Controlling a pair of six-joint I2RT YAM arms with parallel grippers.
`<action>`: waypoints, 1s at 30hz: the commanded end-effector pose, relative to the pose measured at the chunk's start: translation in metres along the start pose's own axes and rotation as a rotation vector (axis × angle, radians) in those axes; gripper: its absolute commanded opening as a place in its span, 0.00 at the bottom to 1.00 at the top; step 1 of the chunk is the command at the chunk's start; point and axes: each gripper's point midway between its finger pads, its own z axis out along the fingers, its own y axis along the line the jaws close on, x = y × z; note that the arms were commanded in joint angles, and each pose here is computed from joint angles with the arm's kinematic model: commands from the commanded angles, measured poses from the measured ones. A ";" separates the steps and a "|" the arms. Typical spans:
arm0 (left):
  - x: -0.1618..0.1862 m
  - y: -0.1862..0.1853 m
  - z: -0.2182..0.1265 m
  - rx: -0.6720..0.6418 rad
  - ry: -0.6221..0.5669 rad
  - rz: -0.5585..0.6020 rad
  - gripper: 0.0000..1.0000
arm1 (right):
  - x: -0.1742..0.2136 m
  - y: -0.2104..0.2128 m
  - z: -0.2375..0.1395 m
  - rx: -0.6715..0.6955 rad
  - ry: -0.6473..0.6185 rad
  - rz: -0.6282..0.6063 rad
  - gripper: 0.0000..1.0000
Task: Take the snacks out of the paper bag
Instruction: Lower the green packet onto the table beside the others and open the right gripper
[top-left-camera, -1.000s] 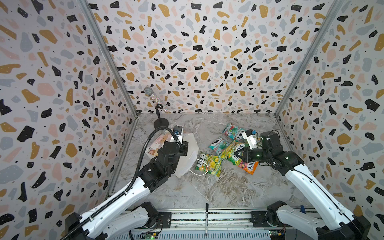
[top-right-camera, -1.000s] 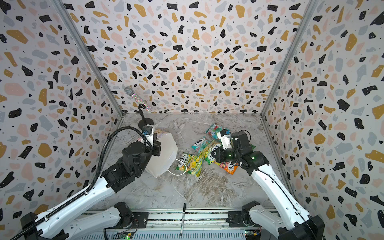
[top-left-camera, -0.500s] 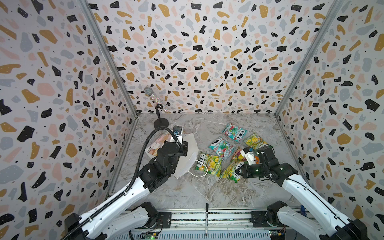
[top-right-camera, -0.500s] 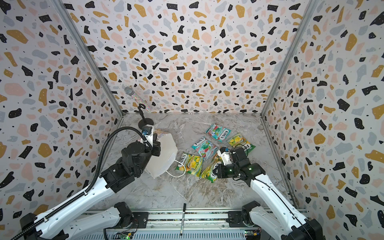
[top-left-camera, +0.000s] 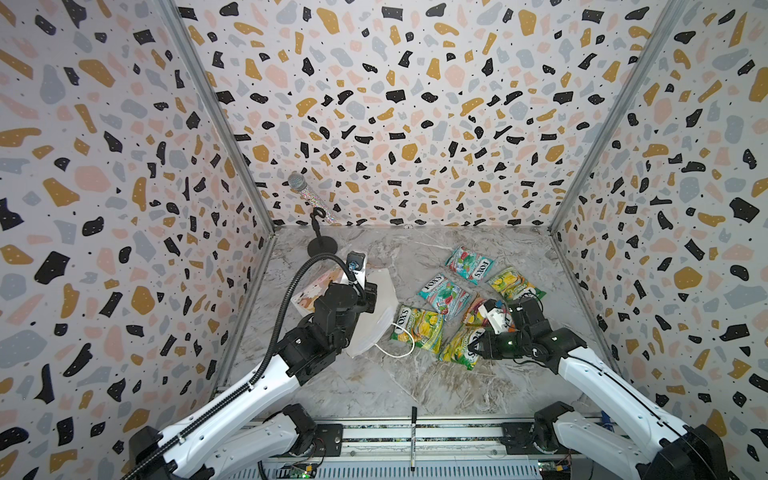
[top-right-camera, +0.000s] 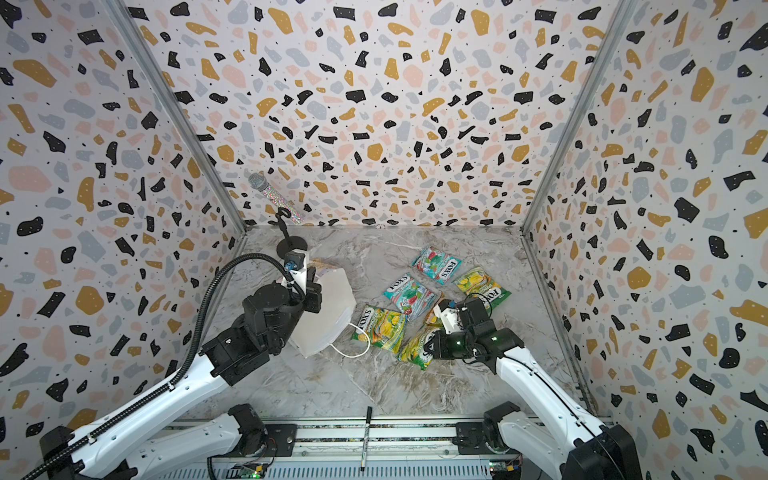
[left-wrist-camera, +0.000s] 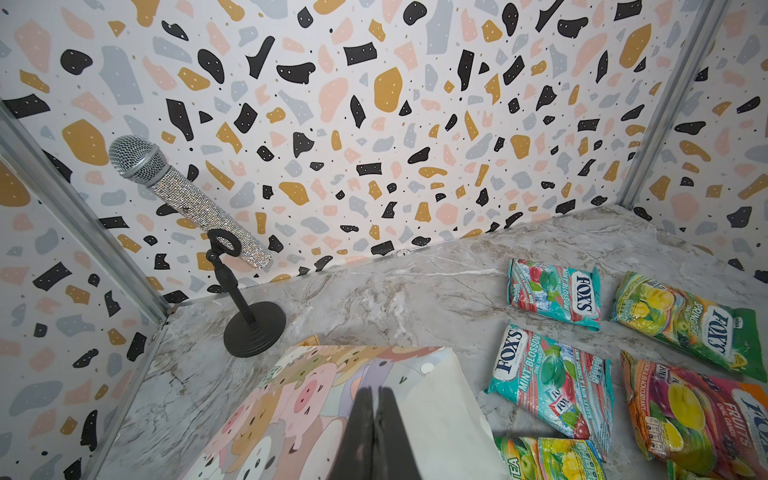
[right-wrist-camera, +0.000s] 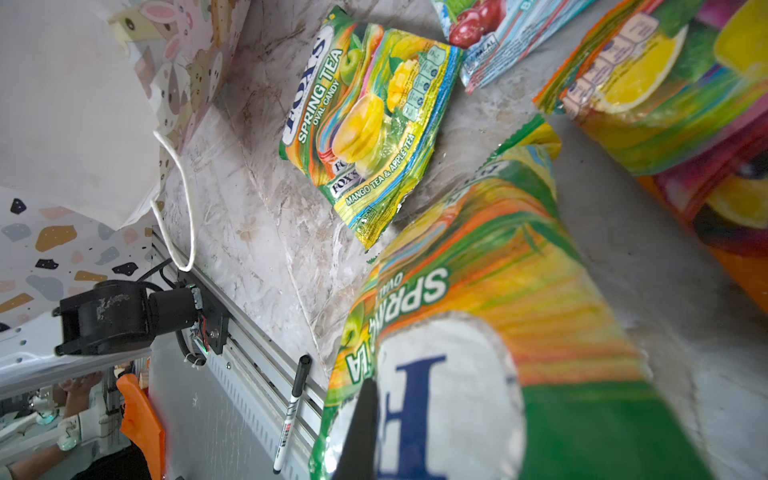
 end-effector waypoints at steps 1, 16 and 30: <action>-0.015 0.004 -0.004 -0.006 -0.051 -0.028 0.00 | -0.005 -0.002 0.001 0.011 -0.017 0.018 0.00; -0.014 0.003 -0.004 0.003 -0.050 -0.030 0.00 | 0.002 -0.034 -0.006 0.206 -0.001 0.110 0.50; -0.015 0.003 -0.004 0.003 -0.055 -0.034 0.00 | -0.020 -0.054 -0.043 0.382 -0.225 0.163 0.68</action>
